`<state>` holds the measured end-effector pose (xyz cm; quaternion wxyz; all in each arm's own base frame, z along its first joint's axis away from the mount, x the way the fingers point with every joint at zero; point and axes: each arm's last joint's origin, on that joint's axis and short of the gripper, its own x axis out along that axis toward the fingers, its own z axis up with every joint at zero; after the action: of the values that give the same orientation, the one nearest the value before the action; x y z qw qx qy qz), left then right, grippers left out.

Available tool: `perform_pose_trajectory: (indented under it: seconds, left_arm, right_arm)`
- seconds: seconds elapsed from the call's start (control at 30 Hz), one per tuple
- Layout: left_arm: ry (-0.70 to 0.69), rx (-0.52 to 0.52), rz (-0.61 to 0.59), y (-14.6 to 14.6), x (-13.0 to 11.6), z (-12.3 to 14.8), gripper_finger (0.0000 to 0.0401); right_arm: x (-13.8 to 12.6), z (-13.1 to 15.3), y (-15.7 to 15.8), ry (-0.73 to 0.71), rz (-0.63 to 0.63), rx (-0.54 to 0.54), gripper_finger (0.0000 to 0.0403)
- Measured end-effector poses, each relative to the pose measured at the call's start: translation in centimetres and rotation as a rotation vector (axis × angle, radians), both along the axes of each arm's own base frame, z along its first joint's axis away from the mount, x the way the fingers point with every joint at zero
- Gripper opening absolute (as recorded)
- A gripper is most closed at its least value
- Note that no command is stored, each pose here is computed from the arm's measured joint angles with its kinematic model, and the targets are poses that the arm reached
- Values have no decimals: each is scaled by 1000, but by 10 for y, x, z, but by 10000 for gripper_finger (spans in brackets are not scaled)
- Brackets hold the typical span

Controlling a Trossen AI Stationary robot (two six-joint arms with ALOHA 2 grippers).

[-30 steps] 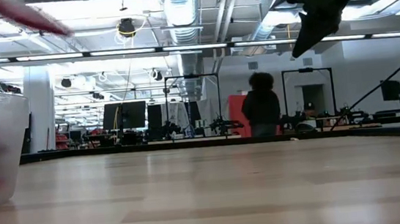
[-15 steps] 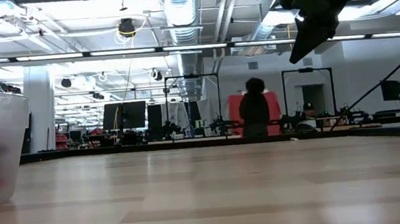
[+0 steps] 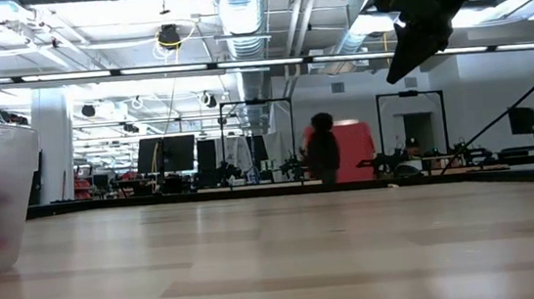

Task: Sort popcorn bags into baskets
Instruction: Put the red popcorn bag into the transparent bin, then return to Home Position

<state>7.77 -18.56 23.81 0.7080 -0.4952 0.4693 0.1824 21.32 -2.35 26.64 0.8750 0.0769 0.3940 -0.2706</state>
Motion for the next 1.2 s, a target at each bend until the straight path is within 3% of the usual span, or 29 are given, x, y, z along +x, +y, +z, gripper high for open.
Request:
perform_pose_trajectory:
  seconds: [0.33, 0.47, 0.7, 0.87, 1.07, 1.2]
  left_arm:
    - [-3, 24, -33, 1, 0, -1, 139]
    - [102, 33, -17, 8, -3, -2, 192]
    - [98, -27, 28, 43, -15, 20, 229]
    - [-122, -76, 92, 82, -23, 42, 225]
    - [-521, -62, 160, 129, -26, 69, 222]
    - [-792, 78, 149, 153, -32, 89, 221]
  right_arm:
    - [0, 0, 2, 2, 22, 20, 22]
    - [0, 0, 2, 3, 24, 18, 35]
    - [2, 1, 2, -16, 40, 4, 32]
    - [7, 20, 2, -107, 89, -9, 22]
    - [0, 87, 6, -249, 237, -97, 28]
    - [-27, 135, 7, -296, 266, -208, 36]
